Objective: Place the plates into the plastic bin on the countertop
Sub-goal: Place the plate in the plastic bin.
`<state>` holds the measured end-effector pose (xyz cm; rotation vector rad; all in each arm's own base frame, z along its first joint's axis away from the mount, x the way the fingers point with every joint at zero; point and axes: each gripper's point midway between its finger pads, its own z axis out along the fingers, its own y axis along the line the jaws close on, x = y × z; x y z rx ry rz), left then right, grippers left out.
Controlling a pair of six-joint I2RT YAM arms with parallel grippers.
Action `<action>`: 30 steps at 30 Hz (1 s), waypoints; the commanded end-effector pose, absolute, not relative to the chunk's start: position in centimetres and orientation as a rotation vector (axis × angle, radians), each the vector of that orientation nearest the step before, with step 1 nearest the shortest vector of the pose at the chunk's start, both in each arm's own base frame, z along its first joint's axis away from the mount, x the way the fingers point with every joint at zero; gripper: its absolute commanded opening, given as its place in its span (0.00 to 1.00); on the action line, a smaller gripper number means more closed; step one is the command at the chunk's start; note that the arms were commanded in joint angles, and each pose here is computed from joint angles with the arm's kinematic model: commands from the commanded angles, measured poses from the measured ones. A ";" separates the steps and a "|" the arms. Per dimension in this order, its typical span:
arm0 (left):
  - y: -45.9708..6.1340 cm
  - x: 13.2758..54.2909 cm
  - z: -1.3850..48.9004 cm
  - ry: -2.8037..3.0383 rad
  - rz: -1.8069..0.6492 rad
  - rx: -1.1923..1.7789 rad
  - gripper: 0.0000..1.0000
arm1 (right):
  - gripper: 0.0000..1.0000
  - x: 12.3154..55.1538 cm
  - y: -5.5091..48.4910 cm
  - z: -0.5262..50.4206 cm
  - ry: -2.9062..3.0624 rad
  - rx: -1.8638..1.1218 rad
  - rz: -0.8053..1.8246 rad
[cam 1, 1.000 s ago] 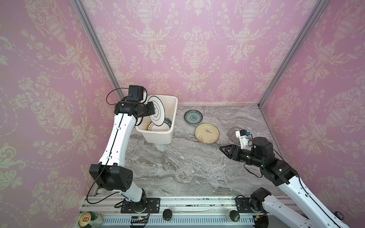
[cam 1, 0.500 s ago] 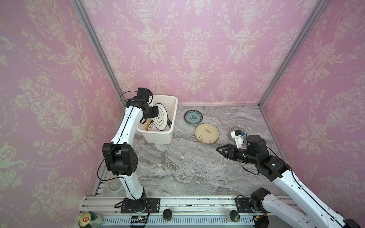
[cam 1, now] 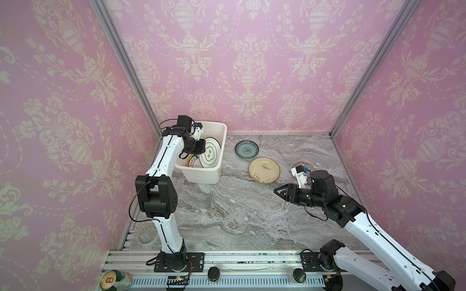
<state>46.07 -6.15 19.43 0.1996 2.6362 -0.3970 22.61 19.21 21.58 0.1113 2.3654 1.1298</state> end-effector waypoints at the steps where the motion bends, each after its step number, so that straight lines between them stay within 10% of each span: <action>1: -6.2 45.7 18.2 2.667 -0.447 0.218 0.00 | 0.53 23.2 19.6 23.2 2.315 0.120 1.179; 30: -3.5 43.7 12.4 2.854 -0.258 0.130 0.23 | 0.53 23.7 19.9 23.2 2.312 0.115 1.178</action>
